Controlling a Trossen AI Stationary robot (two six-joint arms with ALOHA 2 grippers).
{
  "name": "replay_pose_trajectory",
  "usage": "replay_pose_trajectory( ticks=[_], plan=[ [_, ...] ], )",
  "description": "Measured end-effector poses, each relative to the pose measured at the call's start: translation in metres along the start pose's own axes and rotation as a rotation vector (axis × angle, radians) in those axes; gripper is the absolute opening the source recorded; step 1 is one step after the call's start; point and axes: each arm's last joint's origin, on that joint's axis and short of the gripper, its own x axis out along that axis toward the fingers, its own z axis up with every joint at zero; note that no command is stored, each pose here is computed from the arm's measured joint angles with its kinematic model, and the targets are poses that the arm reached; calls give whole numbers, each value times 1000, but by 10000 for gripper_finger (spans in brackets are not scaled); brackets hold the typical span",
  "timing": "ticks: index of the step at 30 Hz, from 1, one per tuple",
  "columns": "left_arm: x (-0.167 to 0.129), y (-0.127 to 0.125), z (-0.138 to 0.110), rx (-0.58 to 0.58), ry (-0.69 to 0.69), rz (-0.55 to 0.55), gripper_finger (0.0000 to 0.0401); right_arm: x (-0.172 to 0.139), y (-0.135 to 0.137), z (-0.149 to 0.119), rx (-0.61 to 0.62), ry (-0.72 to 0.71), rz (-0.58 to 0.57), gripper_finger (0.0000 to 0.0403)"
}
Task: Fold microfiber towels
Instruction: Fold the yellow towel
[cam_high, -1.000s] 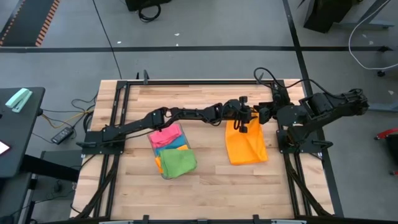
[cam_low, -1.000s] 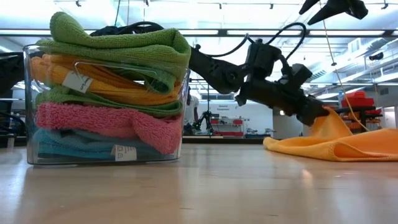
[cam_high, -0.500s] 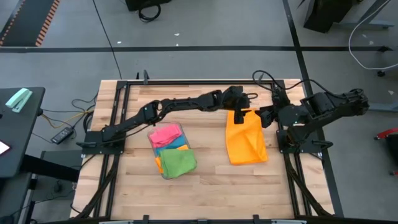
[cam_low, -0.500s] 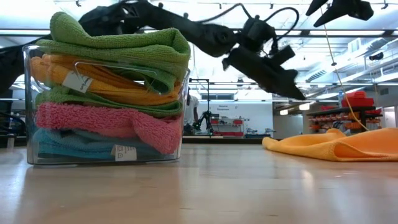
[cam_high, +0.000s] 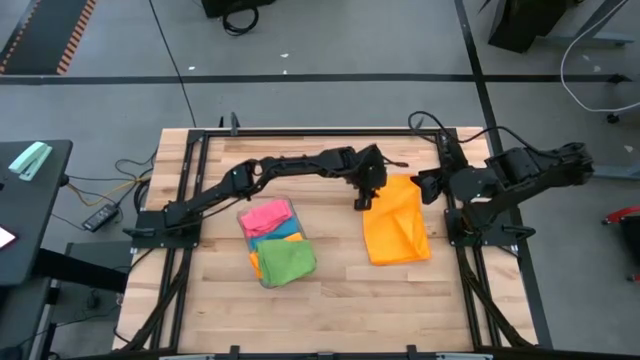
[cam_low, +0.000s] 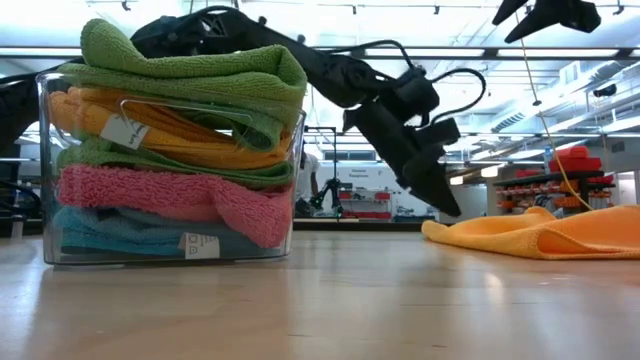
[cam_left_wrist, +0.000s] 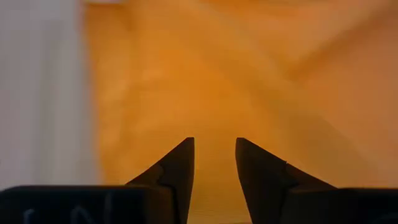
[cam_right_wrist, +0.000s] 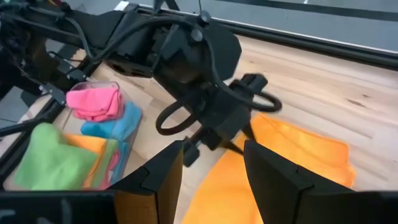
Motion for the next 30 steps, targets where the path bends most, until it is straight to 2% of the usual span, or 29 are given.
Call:
replay_pose_trajectory(
  ticks=[4,8,11,13,19,22,25,28,30],
  plan=[
    [12,-10,-5,63,14,-45,113,5,5,-2,-18,9,-16,180],
    [18,-17,-13,72,135,39,98,7,7,-3,-14,11,-17,180],
    [11,-17,-18,64,229,70,83,7,8,-3,-19,11,-16,180],
    [3,-14,-24,33,313,74,73,7,8,-3,-24,13,-12,180],
    [-20,-14,-38,-174,520,63,43,7,9,-3,-49,30,6,180],
    [-32,-17,-38,-209,582,56,27,7,9,-4,-80,67,15,180],
    [-51,-18,-23,-212,530,76,13,6,9,-5,-122,102,35,180],
    [-89,-16,3,-208,436,122,7,5,8,-6,-158,130,58,178],
    [-105,-13,10,-205,407,136,9,3,6,-5,-172,129,65,174]
  ],
)
